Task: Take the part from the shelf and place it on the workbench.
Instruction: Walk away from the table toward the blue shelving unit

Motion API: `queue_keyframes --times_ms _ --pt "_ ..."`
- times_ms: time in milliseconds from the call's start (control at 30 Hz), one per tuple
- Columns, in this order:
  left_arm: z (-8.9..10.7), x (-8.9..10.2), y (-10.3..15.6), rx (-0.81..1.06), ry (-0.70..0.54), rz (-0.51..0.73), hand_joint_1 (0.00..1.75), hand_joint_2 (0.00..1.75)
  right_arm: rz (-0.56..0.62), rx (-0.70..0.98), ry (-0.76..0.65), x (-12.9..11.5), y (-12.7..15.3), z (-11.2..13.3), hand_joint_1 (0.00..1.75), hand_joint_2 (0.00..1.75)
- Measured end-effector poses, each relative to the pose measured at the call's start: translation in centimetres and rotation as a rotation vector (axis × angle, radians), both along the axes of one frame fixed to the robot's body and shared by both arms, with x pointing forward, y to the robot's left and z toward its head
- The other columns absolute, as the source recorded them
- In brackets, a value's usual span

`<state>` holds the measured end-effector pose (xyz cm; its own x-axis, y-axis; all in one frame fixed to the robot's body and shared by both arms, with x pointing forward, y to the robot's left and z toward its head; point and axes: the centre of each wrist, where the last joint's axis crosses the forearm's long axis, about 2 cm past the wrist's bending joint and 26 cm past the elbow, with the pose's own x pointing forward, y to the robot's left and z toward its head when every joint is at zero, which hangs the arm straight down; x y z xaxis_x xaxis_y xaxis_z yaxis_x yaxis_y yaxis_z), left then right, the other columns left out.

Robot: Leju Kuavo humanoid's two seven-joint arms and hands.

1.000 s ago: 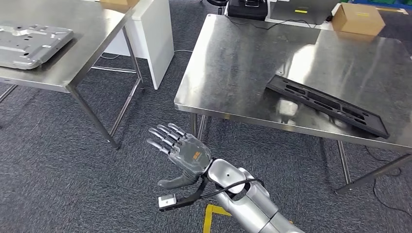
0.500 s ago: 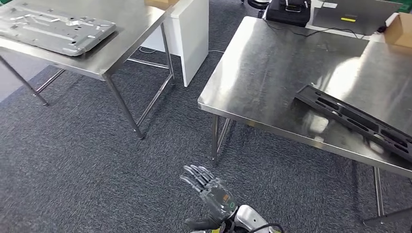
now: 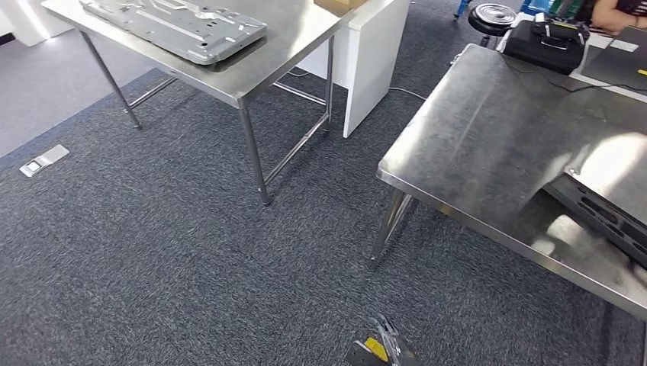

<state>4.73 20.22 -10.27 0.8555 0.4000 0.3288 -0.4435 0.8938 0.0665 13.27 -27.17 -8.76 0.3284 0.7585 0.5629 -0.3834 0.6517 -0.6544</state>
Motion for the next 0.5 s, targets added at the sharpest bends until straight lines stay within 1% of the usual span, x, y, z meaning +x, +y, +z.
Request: queue_keyframes --times_ms 100,167,233,300,333,367,400,433,500 --pt "0.0 -0.1 -0.1 -0.004 0.004 0.0 0.0 0.0 -0.021 -0.012 0.036 -0.5 -0.2 -0.2 0.0 0.0" --pt "0.0 -0.1 -0.2 -0.013 0.015 -0.004 0.0 0.0 -0.071 -0.037 0.105 -0.8 -0.3 -0.4 0.0 0.0" --pt "0.0 -0.1 -0.2 -0.029 0.045 -0.015 0.0 0.0 -0.169 -0.059 0.252 -1.6 -0.4 -0.7 0.0 0.0" --pt "0.0 -0.2 -0.2 -0.06 0.091 -0.05 0.0 0.0 -0.288 -0.056 0.477 -2.8 -0.3 -1.1 0.0 0.0" --pt "0.0 -0.3 -0.2 -0.08 0.114 -0.082 0.0 0.44 -0.319 -0.061 0.599 -3.6 -0.2 -1.3 0.0 0.0" --pt "0.0 -0.3 -0.1 -0.101 0.135 -0.123 0.0 0.87 -0.318 -0.073 0.717 -4.5 0.0 -1.6 0.0 0.0" --pt "0.0 -0.3 -0.1 -0.118 0.15 -0.168 0.0 1.31 -0.286 -0.093 0.808 -5.4 0.2 -1.8 0.0 0.0" --pt "-0.1 -0.2 0.0 -0.128 0.156 -0.208 0.0 1.75 -0.238 -0.111 0.861 -6.3 0.5 -1.9 0.0 0.0" --pt "-0.1 -0.2 0.1 -0.138 0.162 -0.269 0.0 1.75 -0.157 -0.13 0.9 -7.3 1.3 -2.0 0.0 0.0"
